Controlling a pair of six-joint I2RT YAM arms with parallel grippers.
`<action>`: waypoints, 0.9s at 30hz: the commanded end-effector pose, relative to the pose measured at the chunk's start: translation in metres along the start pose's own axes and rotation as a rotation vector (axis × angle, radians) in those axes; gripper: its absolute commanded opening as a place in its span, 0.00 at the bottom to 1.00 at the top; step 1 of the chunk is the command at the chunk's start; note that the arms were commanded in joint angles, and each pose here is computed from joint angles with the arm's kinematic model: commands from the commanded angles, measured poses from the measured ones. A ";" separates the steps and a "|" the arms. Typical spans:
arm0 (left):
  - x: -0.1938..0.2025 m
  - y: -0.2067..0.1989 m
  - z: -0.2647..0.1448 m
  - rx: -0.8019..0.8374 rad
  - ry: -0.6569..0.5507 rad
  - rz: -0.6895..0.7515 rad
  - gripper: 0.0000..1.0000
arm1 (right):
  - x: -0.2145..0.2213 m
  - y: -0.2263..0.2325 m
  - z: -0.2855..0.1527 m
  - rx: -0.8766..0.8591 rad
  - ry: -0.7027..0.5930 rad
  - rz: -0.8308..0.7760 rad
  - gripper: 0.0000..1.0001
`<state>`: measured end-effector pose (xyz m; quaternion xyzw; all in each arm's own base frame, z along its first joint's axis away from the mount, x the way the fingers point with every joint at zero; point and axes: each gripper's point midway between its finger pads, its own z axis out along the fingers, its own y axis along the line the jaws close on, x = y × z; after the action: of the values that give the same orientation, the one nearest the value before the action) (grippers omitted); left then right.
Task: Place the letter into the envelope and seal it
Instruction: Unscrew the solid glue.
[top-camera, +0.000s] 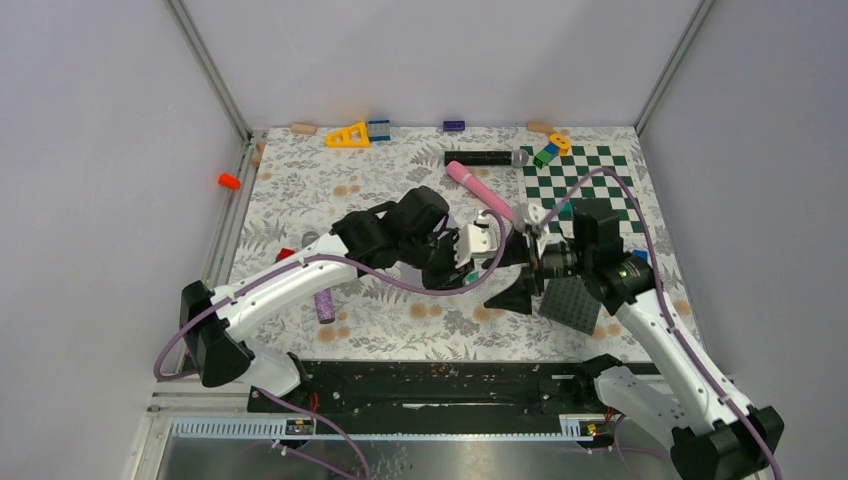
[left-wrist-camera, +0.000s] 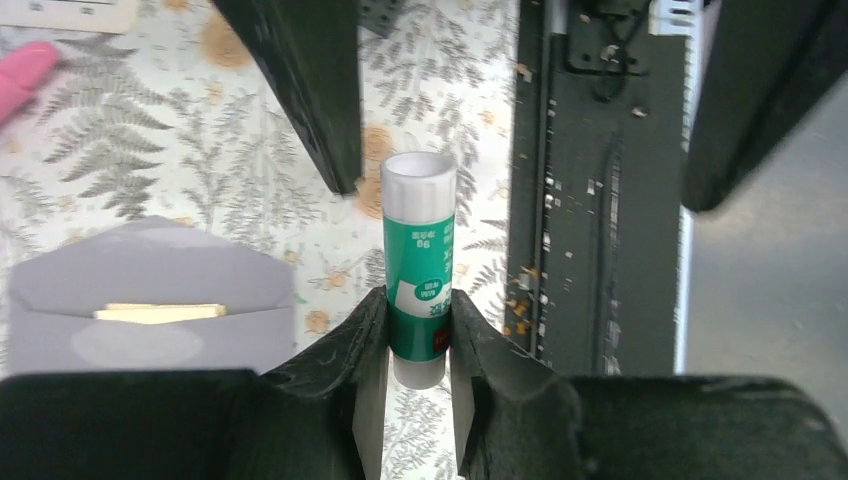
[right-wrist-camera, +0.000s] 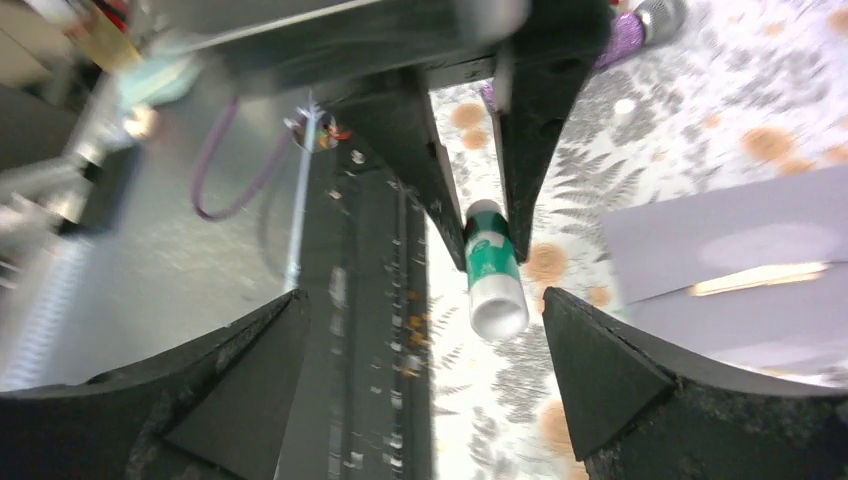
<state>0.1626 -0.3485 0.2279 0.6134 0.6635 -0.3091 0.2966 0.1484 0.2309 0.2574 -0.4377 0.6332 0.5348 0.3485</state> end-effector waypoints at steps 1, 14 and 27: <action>-0.014 -0.031 -0.014 0.179 -0.065 0.030 0.05 | 0.016 -0.006 -0.013 0.039 0.089 -0.489 0.94; -0.002 -0.053 -0.002 0.451 0.005 -0.073 0.05 | 0.026 0.008 -0.013 -0.084 0.064 -0.928 0.86; -0.006 -0.055 0.004 0.513 0.021 -0.095 0.05 | 0.043 0.027 -0.010 -0.183 0.007 -0.898 0.59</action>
<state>0.1118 -0.3513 0.2105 0.6314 0.6272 -0.4464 0.0932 0.1189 0.2115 0.2295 -0.6985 0.3613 0.3623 0.5003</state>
